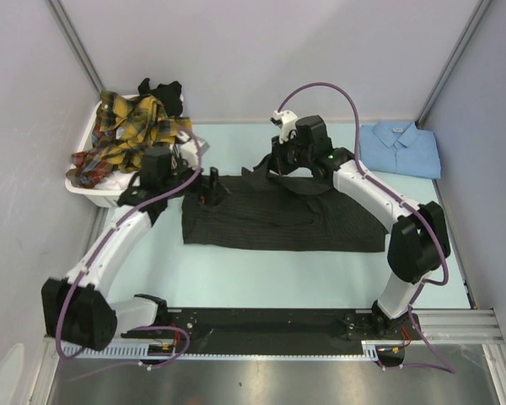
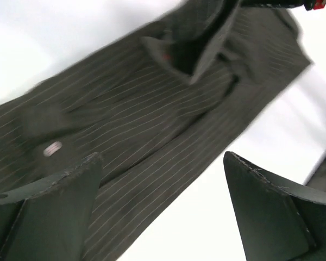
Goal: Fold and stack the long sleeve shirts
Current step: Fold the shirt
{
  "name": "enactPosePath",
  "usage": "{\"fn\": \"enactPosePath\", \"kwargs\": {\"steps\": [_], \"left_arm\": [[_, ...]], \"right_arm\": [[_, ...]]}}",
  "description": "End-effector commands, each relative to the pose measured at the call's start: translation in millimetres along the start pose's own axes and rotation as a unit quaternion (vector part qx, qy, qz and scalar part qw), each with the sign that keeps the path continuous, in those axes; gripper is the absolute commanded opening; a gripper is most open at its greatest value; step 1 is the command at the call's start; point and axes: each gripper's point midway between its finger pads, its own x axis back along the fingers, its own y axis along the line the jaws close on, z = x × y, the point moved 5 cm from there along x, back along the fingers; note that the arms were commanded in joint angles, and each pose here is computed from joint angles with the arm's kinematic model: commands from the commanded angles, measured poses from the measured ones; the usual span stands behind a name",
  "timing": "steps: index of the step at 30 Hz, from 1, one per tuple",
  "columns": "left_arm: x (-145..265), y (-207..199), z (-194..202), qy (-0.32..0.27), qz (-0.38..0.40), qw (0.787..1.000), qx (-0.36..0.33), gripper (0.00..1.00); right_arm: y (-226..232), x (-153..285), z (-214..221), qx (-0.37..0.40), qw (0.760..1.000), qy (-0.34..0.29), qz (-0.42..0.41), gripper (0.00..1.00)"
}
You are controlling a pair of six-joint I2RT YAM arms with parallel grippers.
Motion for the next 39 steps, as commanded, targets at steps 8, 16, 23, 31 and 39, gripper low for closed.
{"fn": "enactPosePath", "kwargs": {"steps": [8, 16, 23, 31, 39], "left_arm": [[-91.1, -55.2, -73.6, -0.082, 0.163, 0.982, -0.048, 0.95], [-134.0, -51.0, -115.0, -0.139, 0.185, 0.969, -0.088, 0.77], [-173.9, -40.0, -149.2, -0.166, 0.191, 0.963, -0.095, 0.72], [-198.0, -35.3, -171.6, -0.192, 0.204, 0.953, -0.119, 0.36], [-183.5, -42.6, -155.8, -0.169, 0.291, 0.922, -0.191, 0.1]], "right_arm": [[-24.6, 53.3, -65.3, 0.147, 0.986, -0.069, 0.022, 0.0], [-67.8, 65.1, -78.4, 0.172, 0.983, -0.062, 0.024, 0.0], [-94.2, 65.3, -103.9, 0.213, 0.974, -0.083, 0.004, 0.0], [-109.9, 55.4, -121.8, 0.245, 0.966, -0.082, -0.01, 0.0], [-96.0, 74.8, -107.2, 0.251, 0.966, -0.056, -0.028, 0.0]]}}
